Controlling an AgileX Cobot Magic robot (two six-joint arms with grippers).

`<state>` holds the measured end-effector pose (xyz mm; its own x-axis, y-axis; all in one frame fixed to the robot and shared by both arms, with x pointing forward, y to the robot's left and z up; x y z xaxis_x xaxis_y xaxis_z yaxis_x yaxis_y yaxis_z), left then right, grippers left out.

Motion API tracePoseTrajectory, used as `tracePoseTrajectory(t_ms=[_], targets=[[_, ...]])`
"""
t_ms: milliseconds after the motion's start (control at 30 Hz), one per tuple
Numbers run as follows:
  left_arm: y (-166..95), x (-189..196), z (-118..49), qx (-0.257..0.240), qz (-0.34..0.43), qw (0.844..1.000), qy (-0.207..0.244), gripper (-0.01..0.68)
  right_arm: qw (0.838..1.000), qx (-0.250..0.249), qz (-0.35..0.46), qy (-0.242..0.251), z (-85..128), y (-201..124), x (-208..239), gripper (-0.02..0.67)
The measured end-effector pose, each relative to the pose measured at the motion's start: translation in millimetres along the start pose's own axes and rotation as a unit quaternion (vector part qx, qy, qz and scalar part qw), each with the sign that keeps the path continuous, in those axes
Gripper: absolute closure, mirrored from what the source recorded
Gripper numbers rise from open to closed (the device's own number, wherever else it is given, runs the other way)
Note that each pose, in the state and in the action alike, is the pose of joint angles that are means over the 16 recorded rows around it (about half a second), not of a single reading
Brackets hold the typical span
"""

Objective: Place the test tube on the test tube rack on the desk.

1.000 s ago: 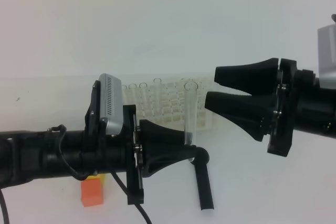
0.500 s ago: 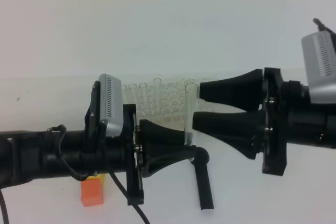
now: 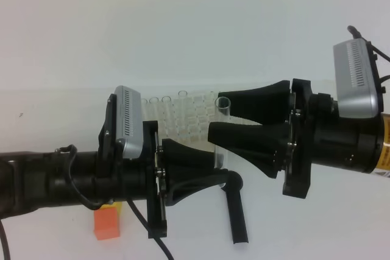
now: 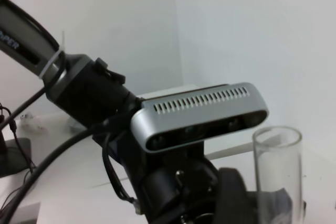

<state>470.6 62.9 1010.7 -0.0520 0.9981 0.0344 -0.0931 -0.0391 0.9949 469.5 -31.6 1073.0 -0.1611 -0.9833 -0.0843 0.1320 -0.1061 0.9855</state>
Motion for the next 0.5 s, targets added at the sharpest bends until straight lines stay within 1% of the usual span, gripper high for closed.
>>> tracePoseTrajectory(t_ms=[400, 500], targets=[[-1.1, 0.0, 0.9, 0.000, 0.003, 1.000, 0.003, 0.673, 1.000, -0.001, -0.003, -0.003, -0.8, -1.1, -2.7, 0.337], [-1.6, 0.0, 1.2, 0.000, 0.005, 1.000, 0.004, 0.673, 1.000, -0.001, -0.001, -0.003, -1.1, -2.4, -3.4, 0.370]])
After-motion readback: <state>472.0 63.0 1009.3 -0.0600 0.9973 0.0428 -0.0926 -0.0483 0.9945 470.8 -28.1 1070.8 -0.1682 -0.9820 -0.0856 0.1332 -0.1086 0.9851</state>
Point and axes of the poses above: a point on each arm's last joint axis where the gripper is mounted, x pointing back along that axis away from the gripper, z along the wrist's bending axis when the last joint is at zero, y = z × x, the point moved 8 cm from there along -x, pointing out along that axis toward the gripper, and after that the axes turned 4 degrees about -x, right-handed, at the moved point
